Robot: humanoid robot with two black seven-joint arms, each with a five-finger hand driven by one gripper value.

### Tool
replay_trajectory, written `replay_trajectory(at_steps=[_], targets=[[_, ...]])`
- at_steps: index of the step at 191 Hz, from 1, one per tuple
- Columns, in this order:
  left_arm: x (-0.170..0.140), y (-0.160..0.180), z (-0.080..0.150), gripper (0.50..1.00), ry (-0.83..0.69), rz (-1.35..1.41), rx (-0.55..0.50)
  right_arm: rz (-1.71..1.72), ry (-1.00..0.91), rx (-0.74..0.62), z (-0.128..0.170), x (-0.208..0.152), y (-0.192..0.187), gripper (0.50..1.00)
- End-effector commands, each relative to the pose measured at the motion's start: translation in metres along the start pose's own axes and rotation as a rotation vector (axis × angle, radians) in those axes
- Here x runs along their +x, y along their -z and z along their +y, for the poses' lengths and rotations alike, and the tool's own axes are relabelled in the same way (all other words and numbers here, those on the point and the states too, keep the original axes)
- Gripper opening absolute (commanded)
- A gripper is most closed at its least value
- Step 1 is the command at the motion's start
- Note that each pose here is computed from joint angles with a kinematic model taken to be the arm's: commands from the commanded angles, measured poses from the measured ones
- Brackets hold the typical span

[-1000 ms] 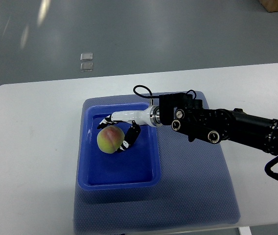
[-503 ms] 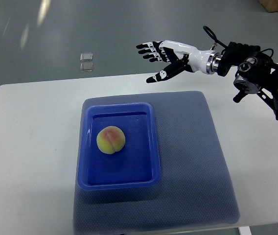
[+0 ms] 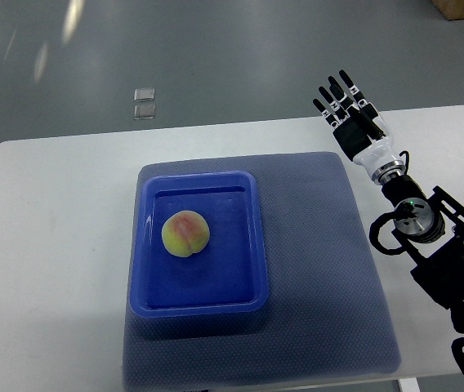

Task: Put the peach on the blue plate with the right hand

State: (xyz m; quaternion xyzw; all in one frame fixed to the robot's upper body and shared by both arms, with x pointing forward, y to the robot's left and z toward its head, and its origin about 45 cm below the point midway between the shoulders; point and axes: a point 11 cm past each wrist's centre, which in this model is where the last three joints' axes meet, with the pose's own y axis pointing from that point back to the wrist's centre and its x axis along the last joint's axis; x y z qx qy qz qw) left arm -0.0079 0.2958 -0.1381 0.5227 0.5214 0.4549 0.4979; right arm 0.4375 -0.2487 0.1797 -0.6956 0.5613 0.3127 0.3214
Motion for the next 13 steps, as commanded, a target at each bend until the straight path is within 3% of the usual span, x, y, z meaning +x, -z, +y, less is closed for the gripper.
replay_trajectory(at_steps=[1, 13], targets=[[-0.0007, 0.0, 0.0, 1.0, 0.002, 0.0, 0.0, -0.037, -0.006, 0.02, 0.0023, 0.0014, -0.0031, 0.93], [-0.0007, 0.0, 0.0, 1.0, 0.002, 0.0, 0.0, -0.037, -0.006, 0.02, 0.0023, 0.0014, -0.0031, 0.93]])
